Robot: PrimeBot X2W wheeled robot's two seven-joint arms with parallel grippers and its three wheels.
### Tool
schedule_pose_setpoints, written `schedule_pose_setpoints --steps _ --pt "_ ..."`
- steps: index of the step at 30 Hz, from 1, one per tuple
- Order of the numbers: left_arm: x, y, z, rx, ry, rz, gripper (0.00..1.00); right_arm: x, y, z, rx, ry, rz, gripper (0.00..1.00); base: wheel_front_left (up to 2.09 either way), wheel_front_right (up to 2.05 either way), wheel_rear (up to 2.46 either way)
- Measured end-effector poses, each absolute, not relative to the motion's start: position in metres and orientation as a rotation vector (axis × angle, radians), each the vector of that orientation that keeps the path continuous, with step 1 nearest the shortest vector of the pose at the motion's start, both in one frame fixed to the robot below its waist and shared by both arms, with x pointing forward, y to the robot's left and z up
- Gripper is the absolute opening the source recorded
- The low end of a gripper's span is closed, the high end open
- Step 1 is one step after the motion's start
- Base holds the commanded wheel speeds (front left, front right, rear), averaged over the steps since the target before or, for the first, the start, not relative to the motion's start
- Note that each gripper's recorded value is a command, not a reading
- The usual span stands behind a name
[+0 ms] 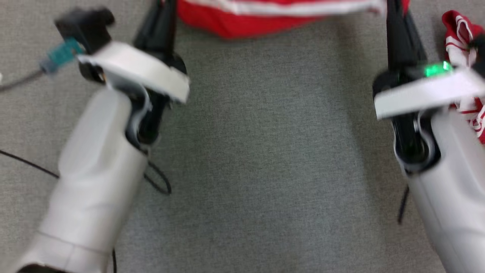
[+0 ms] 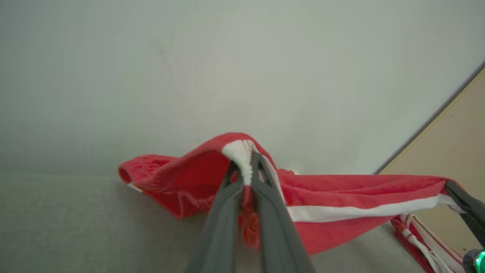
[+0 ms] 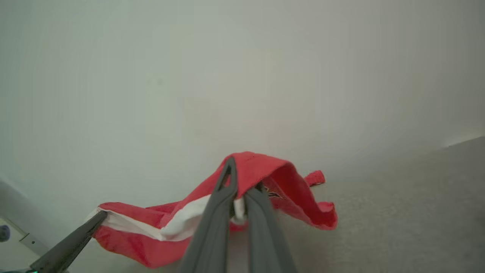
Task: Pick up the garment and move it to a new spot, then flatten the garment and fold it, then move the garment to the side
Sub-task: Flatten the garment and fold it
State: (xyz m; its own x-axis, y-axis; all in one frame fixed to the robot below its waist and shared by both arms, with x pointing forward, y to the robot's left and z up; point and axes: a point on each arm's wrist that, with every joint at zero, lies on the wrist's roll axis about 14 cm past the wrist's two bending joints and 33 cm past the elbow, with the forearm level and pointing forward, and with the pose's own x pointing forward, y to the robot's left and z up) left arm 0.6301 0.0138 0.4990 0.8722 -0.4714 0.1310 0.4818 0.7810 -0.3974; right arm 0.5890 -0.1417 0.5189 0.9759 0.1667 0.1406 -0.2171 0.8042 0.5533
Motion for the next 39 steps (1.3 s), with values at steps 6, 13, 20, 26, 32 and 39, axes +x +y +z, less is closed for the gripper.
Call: schedule_pose_setpoints --steps 6,13,20,26,32,39 --pt "0.559 0.019 0.447 -0.447 0.126 -0.555 0.0 0.504 -0.171 0.459 0.569 0.07 0.156 0.0 0.0 0.0 0.0" --pt "0.476 0.039 0.437 -0.475 0.202 -0.535 0.0 0.412 -0.189 0.443 0.514 0.186 0.146 0.0 0.0 0.0 0.0" --pt "0.372 0.045 0.435 -0.619 0.323 -0.504 0.0 0.329 -0.208 0.454 0.525 0.181 0.083 0.0 0.0 0.0 0.0" --pt "0.312 0.038 0.462 -0.71 0.388 -0.55 0.0 0.271 -0.229 0.466 0.553 0.152 -0.026 0.0 0.0 0.0 0.0" --pt "0.306 0.033 0.484 -0.834 0.41 -0.549 0.0 0.281 -0.231 0.486 0.515 0.155 0.005 0.0 0.0 0.0 0.0" --pt "0.342 0.029 0.491 -0.926 0.437 -0.511 0.0 0.348 -0.219 0.497 0.438 0.21 0.125 0.0 0.0 0.0 0.0"
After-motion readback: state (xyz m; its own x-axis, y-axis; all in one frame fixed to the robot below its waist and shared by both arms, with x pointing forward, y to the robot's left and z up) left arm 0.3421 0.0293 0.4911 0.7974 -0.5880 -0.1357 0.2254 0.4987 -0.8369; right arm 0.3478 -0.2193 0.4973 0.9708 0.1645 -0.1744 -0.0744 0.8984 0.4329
